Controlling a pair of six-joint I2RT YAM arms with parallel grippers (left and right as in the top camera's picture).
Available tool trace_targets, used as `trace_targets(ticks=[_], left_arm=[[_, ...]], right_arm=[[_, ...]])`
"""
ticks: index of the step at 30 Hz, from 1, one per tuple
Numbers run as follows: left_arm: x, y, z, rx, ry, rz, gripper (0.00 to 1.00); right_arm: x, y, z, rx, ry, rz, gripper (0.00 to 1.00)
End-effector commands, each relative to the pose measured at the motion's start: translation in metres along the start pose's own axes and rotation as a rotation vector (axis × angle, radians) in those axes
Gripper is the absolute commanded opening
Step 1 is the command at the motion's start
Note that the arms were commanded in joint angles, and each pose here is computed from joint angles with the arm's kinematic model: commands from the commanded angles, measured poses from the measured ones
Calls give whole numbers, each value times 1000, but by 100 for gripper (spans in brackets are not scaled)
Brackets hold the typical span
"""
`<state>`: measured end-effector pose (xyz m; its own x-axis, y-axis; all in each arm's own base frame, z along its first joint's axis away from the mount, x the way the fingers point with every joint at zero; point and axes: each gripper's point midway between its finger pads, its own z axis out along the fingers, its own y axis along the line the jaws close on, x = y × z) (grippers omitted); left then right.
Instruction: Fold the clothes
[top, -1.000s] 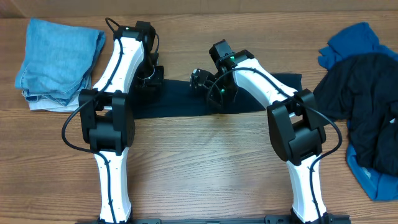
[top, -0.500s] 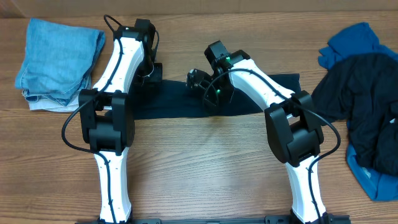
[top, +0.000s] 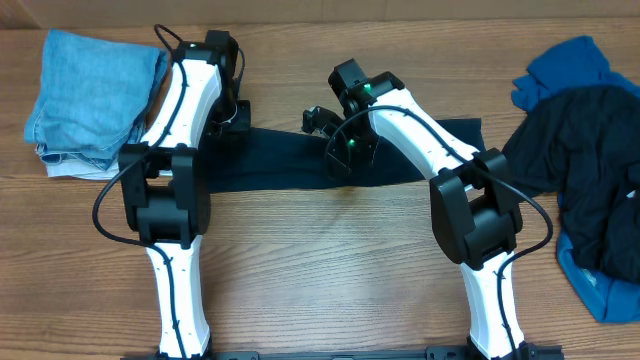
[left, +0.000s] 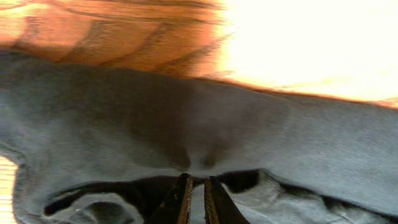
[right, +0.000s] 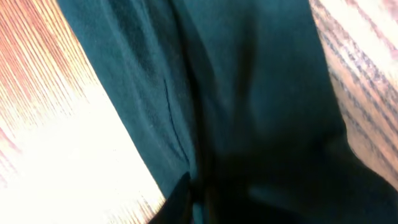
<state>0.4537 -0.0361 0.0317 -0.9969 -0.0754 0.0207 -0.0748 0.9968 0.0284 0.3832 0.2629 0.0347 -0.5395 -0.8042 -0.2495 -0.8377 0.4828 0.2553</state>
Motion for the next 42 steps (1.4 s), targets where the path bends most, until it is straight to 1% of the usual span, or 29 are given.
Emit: trace_targets(ticks=[1,6,8,9,11,13,14,15,17,18,19,20,22,23,24,25,26,27,28,30,31,32,34,36,42], left_arm=[[-1,4,-9,-5,-21,-30,13],[-1,4,-9,-5,-22,-30,13],[-1,4,-9,-5,-21,-30,13],[-1,4,-9,-5,-21,-30,13],[-1,4,-9,-5,-21,-30,13],[-1,5,-9,-6,-21,-30,13],[-1,5,-9,-6,-21,-31,13],[-1,6,-9,-7,-21,-33,14],[-2,13,-9,-17,-23,-45,13],[-3,17,-9,-25,-24,-52,13],[-4,22,-9,-30,-24,-60,12],[-4,25,-9,-30,-24,-66,12],[-4,29,-9,-27,-22,-76,12],[-3,29,-9,-27,-18,-78,12],[-3,29,-9,-26,-18,-78,12],[-3,29,-9,-25,-18,-78,12],[-3,29,-9,-24,-18,-78,12],[-3,29,-9,-24,-18,-78,13],[-3,29,-9,-24,-17,-78,13],[-3,29,-9,-24,-17,-78,13],[-3,29,-9,-24,-18,-78,13],[-3,30,-9,-24,-19,-81,13],[-4,33,-9,-26,-21,-96,13],[-5,36,-9,-26,-23,-106,13],[-7,40,-9,-43,-35,-110,13]], right_arm=[[-8,6,-15,17,-37,-15,22],[-6,3,-8,11,-28,-12,23],[-1,3,4,-11,-4,1,23],[3,3,9,-20,11,7,27],[7,2,17,-31,30,16,29],[7,3,15,-32,31,16,31],[7,5,13,-42,31,19,37],[6,8,13,-59,25,21,53],[3,9,9,-63,17,19,67],[-3,9,4,-59,5,21,69],[-17,6,-9,-41,-36,51,73],[-28,4,-19,-27,-64,67,75],[-42,1,-40,-2,-105,97,76],[-46,-8,-53,37,-119,164,75],[-42,-27,-63,106,-118,284,71],[-35,-39,-67,148,-110,368,64],[-24,-52,-71,179,-98,460,50],[-10,-63,-76,185,-84,560,30],[1,-71,-80,183,-74,638,19],[39,-93,-94,176,-37,820,8],[57,-100,-99,170,-12,874,5],[74,-109,-103,165,4,919,4],[92,-124,-103,166,3,970,4],[109,-137,-90,168,-2,1009,4],[139,-140,-35,159,33,1031,4]])
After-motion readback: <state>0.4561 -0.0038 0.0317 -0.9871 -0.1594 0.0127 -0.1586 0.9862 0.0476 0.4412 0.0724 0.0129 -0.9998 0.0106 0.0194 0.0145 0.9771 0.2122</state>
